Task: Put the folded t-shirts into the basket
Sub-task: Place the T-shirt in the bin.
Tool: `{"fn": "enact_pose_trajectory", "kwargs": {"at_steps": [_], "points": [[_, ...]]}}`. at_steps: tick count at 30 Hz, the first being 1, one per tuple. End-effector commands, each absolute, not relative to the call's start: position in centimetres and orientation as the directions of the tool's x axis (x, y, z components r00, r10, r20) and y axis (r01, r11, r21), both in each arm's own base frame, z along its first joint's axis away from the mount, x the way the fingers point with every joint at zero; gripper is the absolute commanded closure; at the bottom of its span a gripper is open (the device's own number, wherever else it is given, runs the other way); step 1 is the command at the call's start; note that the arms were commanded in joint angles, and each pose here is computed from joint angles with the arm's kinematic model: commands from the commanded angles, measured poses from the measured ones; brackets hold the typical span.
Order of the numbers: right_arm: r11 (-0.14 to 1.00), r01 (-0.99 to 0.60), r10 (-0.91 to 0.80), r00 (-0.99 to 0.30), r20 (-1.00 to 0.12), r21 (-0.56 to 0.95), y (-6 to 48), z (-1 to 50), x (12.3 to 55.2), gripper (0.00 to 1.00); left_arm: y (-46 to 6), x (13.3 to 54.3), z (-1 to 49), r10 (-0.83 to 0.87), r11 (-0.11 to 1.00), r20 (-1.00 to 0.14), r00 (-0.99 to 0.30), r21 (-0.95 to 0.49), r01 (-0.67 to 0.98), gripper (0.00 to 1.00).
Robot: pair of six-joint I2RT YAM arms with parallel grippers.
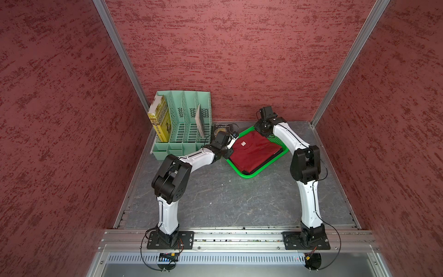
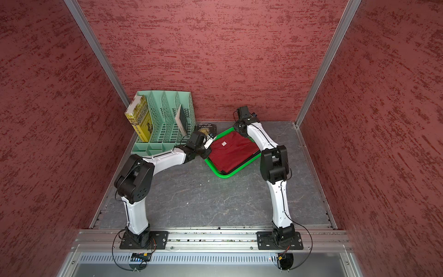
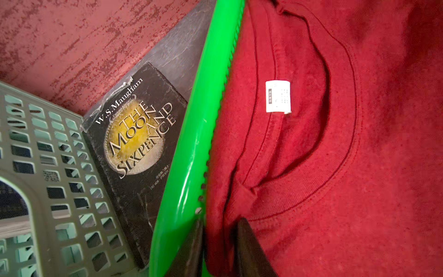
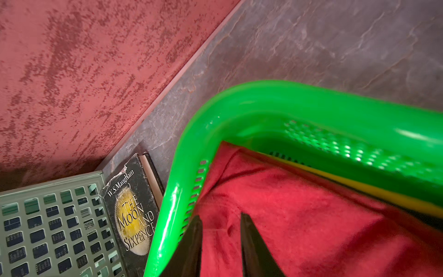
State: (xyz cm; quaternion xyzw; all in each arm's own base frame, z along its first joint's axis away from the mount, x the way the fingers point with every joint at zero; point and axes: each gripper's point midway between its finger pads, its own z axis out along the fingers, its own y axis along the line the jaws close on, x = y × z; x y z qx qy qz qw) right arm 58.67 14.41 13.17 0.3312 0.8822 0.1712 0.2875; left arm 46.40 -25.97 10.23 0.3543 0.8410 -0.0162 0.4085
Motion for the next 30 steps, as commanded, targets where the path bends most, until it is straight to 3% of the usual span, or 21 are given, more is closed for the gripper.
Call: {"fn": "enact_pose_trajectory", "kwargs": {"at_steps": [1,3,7,10,13,16,18,24,30], "points": [[0.737,0.439,0.665,-0.608,-0.435,0.513,13.7,16.3,58.5,0.66,-26.1,47.0,10.6,0.588,0.746,-0.702,-0.402,0.279,0.604,0.48],[0.763,0.422,0.636,-0.624,-0.454,0.489,13.5,17.2,57.7,0.65,-26.8,46.3,11.2,0.58,0.74,-0.718,-0.384,0.267,0.617,0.4],[0.849,0.309,0.507,-0.706,-0.495,0.428,13.6,18.4,55.6,0.63,-29.3,43.1,14.5,0.567,0.705,-0.764,-0.306,0.259,0.66,0.4],[0.908,0.217,0.373,-0.807,-0.457,0.358,14.0,17.3,53.0,0.62,-32.4,39.9,16.8,0.523,0.65,-0.812,-0.257,0.186,0.737,0.43],[0.951,0.157,0.248,-0.901,-0.356,0.266,13.7,14.7,49.6,0.63,-35.7,36.7,15.8,0.529,0.506,-0.813,-0.245,0.07,0.86,0.52],[0.973,0.155,0.198,-0.941,-0.273,0.171,12.4,13.0,47.3,0.64,-37.5,35.0,13.7,0.554,0.411,-0.793,-0.252,-0.002,0.911,0.68],[0.981,0.147,0.174,-0.953,-0.247,0.123,11.7,12.3,46.5,0.65,-38.2,34.3,12.4,0.569,0.38,-0.784,-0.248,-0.017,0.925,0.7],[0.99,0.128,0.137,-0.975,-0.175,0.065,10.1,10.1,45.9,0.8,-38.9,33.5,7.8,0.609,0.376,-0.734,-0.302,-0.068,0.924,0.74],[0.987,0.155,0.152,-0.985,-0.08,-0.039,7.5,6.2,45.0,0.95,-36.0,34.5,3.0,0.695,0.53,-0.558,-0.454,-0.03,0.847,0.82]]}}
